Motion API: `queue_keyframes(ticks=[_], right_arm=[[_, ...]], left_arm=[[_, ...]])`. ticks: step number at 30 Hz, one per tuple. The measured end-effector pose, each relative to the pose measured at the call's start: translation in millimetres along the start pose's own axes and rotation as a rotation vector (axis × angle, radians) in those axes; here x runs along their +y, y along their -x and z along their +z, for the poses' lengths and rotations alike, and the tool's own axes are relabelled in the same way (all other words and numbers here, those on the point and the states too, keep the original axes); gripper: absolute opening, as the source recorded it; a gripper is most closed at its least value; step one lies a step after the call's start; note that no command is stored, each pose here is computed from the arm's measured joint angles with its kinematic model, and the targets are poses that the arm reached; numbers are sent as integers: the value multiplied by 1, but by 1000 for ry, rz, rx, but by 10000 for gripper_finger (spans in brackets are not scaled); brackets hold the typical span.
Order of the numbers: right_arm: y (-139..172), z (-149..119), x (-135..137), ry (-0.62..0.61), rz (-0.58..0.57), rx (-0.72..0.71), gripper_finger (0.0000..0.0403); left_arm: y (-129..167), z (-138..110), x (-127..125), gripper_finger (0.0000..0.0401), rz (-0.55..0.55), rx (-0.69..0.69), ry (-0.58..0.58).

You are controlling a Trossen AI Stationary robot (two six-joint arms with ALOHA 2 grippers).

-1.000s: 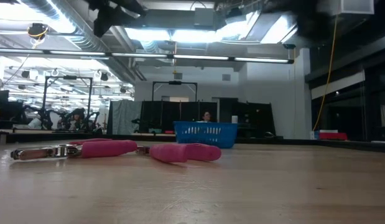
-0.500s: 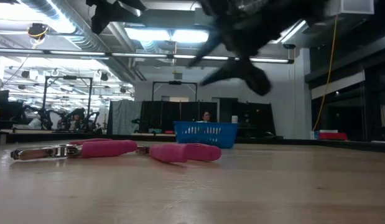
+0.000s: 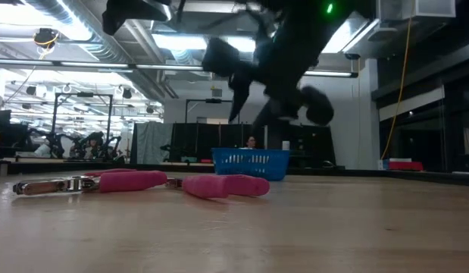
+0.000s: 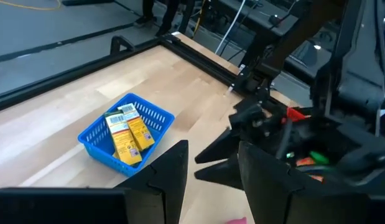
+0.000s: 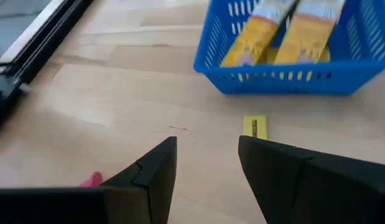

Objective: Pick & Place School Supplies
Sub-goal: Put the yellow eraser into the orange bin

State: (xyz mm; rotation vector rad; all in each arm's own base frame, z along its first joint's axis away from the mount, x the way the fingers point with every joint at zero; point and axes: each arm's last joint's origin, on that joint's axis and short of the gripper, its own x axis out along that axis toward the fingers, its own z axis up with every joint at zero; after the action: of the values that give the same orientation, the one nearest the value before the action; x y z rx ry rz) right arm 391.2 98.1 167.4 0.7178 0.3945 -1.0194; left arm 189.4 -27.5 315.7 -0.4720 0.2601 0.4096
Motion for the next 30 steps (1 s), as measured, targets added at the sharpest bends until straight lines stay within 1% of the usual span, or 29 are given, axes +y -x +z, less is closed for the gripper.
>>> queue_keyframes(ticks=[3, 6, 10, 13, 17, 19, 24, 30], right_arm=[[-19, -6, -3, -27, -28, 29, 177], [-35, -4, -4, -79, -41, 89, 177], [-42, 6, -5, -108, -53, 90, 177], [-45, 15, -4, -110, -46, 118, 177], [-52, 18, -7, -99, -56, 190, 177], [-54, 19, -8, -90, -59, 196, 177], [-54, 17, -8, -24, -47, 231, 177], [-56, 19, -8, 24, -44, 242, 178]], left_arm=[[1, -2, -1, 139, 7, -2, -7], [1, -2, -1, 139, 12, 6, -10], [5, 0, 1, 139, 19, -14, 5], [12, 4, 4, 139, 25, -45, 10], [22, 10, 9, 139, 32, -89, 6], [27, 12, 11, 139, 32, -109, 7], [36, 17, 15, 139, 33, -148, 4], [39, 19, 16, 139, 28, -157, 3]])
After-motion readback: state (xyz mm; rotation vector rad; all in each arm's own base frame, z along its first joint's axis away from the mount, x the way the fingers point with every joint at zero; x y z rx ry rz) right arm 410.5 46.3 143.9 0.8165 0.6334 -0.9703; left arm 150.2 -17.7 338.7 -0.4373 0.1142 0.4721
